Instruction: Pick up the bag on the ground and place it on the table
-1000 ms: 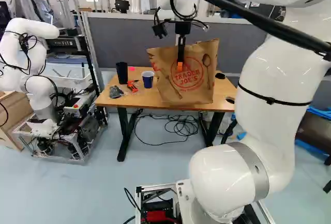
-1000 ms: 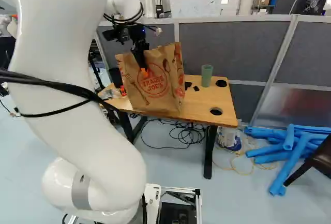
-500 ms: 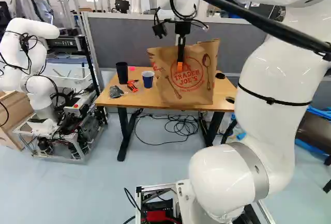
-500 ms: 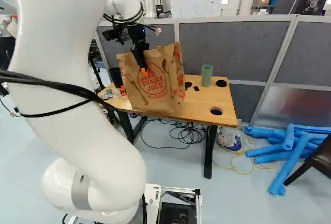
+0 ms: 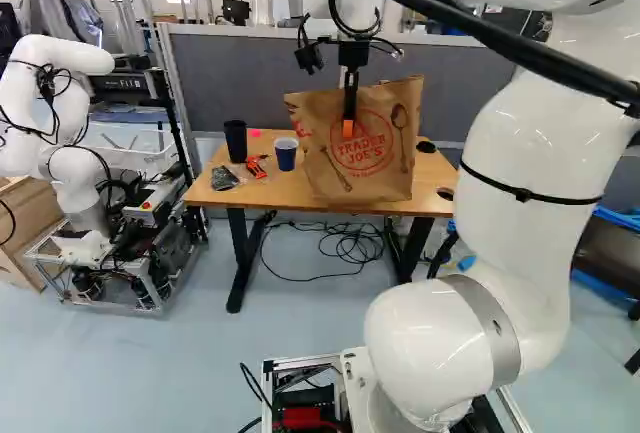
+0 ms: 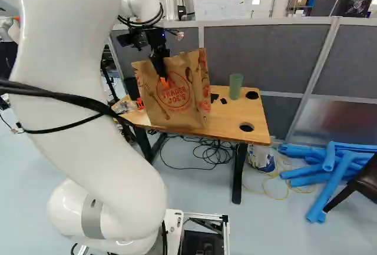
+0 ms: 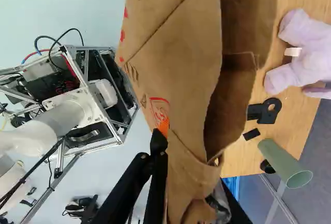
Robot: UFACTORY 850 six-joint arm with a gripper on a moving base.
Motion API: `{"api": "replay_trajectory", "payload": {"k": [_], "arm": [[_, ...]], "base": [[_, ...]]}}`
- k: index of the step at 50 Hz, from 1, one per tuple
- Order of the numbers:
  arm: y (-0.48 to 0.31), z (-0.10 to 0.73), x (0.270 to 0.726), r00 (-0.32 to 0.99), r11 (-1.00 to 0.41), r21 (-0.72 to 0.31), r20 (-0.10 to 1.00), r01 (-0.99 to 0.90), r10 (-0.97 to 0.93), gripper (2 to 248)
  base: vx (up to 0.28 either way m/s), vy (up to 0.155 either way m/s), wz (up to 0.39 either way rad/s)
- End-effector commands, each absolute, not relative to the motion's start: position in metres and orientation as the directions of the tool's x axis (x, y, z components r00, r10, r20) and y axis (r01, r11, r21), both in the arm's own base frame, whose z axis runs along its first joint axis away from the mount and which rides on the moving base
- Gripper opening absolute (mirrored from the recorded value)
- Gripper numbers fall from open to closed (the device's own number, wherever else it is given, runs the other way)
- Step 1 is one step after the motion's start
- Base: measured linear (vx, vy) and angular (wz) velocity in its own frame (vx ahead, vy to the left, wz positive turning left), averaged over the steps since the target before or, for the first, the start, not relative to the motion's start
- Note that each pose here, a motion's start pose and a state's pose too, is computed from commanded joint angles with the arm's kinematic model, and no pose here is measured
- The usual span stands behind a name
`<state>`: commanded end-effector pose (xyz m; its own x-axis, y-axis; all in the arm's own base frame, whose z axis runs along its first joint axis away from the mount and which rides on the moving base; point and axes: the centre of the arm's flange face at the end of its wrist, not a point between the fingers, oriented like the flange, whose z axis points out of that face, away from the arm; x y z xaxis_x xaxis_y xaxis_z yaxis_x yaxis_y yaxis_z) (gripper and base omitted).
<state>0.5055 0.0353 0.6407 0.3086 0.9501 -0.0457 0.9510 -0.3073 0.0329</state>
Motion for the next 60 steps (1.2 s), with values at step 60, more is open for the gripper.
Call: {"api": "replay_trajectory", "payload": {"k": [60], "arm": [[0.026, 0.634, 0.55, 0.332, -0.33, 0.037, -0.044, 0.943, 0.942, 18]], "base": [[0.0, 0.0, 0.0]]}}
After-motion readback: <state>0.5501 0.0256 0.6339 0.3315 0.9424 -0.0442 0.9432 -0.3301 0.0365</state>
